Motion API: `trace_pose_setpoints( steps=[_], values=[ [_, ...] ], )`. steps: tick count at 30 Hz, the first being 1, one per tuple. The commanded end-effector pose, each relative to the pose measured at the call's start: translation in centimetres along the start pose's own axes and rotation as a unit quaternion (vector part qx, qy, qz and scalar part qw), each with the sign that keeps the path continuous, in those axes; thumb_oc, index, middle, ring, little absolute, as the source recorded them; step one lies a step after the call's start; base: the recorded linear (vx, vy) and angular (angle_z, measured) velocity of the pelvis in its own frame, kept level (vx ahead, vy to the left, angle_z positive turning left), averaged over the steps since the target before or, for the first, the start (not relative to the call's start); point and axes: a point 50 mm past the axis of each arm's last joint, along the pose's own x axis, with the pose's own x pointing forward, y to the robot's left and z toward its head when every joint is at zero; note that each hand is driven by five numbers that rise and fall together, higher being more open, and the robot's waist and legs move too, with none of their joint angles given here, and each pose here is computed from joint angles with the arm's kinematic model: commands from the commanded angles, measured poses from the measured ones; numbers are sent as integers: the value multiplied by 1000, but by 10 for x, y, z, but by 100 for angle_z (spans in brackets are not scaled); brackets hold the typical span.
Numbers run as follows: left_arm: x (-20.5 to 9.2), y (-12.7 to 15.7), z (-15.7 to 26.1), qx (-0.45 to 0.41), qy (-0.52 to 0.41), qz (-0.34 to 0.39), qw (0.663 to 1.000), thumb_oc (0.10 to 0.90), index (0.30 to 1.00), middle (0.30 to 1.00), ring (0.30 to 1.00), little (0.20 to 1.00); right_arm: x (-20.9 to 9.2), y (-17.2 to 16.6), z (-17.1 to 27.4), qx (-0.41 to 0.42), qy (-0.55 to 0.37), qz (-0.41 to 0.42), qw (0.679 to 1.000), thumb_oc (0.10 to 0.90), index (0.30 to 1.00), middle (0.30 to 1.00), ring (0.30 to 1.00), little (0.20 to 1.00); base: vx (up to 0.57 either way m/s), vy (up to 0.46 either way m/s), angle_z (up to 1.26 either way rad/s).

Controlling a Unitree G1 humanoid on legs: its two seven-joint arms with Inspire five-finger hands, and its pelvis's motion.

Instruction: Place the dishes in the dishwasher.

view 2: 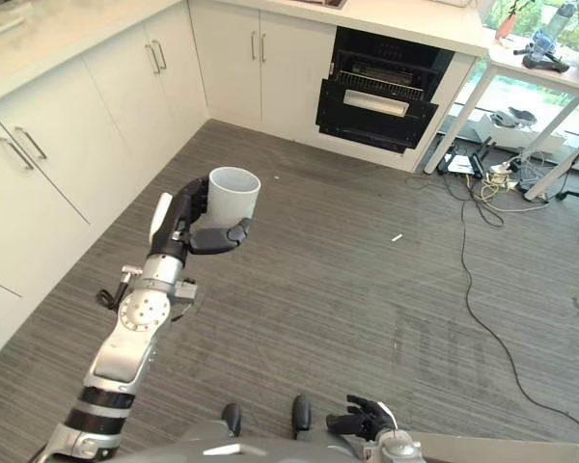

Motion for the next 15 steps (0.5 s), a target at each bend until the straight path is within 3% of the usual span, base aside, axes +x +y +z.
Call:
trace_pose_setpoints(
  steps=[1,6,8,12,15],
  values=[
    [4,21,67,-17,-177,52,983,400,300,300,300,300,-7,-11,-27,17,45,-25,999,800,900,900,900,900,259,373,42],
    [0,20,71,-17,-184,46,982,400,300,300,300,300,-7,-15,-22,99,23,-51,993,800,900,900,900,900,297,426,-38],
    [1,18,71,-9,-183,37,982,400,300,300,300,300,-4,-10,-12,60,8,-33,998,800,900,900,900,900,366,426,-20],
    [0,19,70,-20,-180,43,983,400,300,300,300,300,-3,-7,-9,63,-2,-29,998,800,900,900,900,900,344,238,16],
    [-1,16,65,-21,-171,36,984,400,300,300,300,300,-9,-7,-31,53,33,-24,998,800,900,900,900,900,521,184,27]
  ],
)
